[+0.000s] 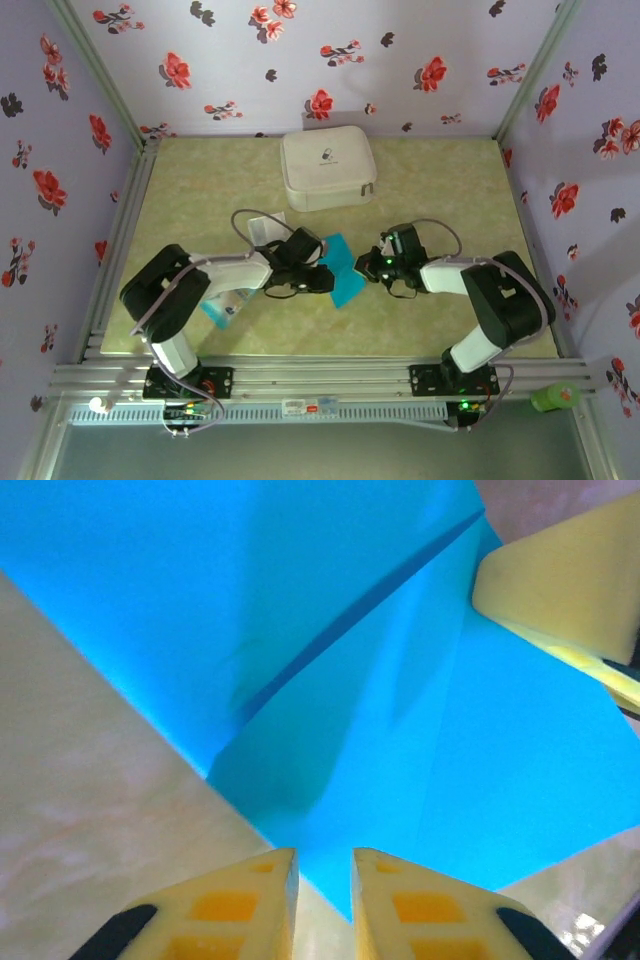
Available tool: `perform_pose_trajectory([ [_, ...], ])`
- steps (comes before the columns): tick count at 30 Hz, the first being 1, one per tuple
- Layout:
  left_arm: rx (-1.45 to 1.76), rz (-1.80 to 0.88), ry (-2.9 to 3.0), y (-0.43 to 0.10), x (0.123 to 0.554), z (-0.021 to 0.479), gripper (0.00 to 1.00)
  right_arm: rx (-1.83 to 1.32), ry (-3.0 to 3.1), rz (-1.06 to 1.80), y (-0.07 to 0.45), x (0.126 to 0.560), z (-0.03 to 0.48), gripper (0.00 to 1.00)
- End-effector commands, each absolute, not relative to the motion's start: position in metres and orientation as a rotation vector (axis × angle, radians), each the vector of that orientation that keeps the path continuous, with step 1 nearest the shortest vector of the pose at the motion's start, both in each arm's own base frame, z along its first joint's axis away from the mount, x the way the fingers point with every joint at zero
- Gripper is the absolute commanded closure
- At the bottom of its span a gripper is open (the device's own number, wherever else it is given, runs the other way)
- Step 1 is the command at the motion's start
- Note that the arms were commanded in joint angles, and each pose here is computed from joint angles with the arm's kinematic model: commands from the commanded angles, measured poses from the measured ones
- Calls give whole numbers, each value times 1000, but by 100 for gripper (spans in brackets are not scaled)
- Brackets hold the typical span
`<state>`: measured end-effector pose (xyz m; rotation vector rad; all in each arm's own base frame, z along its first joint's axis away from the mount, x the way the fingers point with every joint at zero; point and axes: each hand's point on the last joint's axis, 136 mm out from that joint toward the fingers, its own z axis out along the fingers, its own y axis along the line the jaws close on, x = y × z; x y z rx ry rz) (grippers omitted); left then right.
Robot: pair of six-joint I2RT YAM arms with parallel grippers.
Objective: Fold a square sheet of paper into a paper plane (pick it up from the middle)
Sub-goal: Turn over the paper at the center of the table.
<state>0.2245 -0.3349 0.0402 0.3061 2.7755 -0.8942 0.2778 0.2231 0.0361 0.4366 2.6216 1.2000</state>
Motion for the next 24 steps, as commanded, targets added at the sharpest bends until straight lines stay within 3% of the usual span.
perform_pose_trajectory([
  [1, 247, -950, 2631, -332, 242, 77, 77, 362, 2612, 1092, 213, 278, 51, 100],
  [9, 134, -882, 2467, -294, 261, 118, 73, 204, 2623, 652, 167, 274, 93, 100],
  [16, 19, -750, 2413, -247, 268, 124, 70, 93, 2597, 180, 123, 271, 131, 100],
  [19, -26, -707, 2371, -230, 269, 128, 60, 34, 2546, -75, 109, 270, 148, 100],
  [24, -41, -601, 2372, -205, 267, 126, 58, -116, 2562, -257, 122, 273, 144, 100],
])
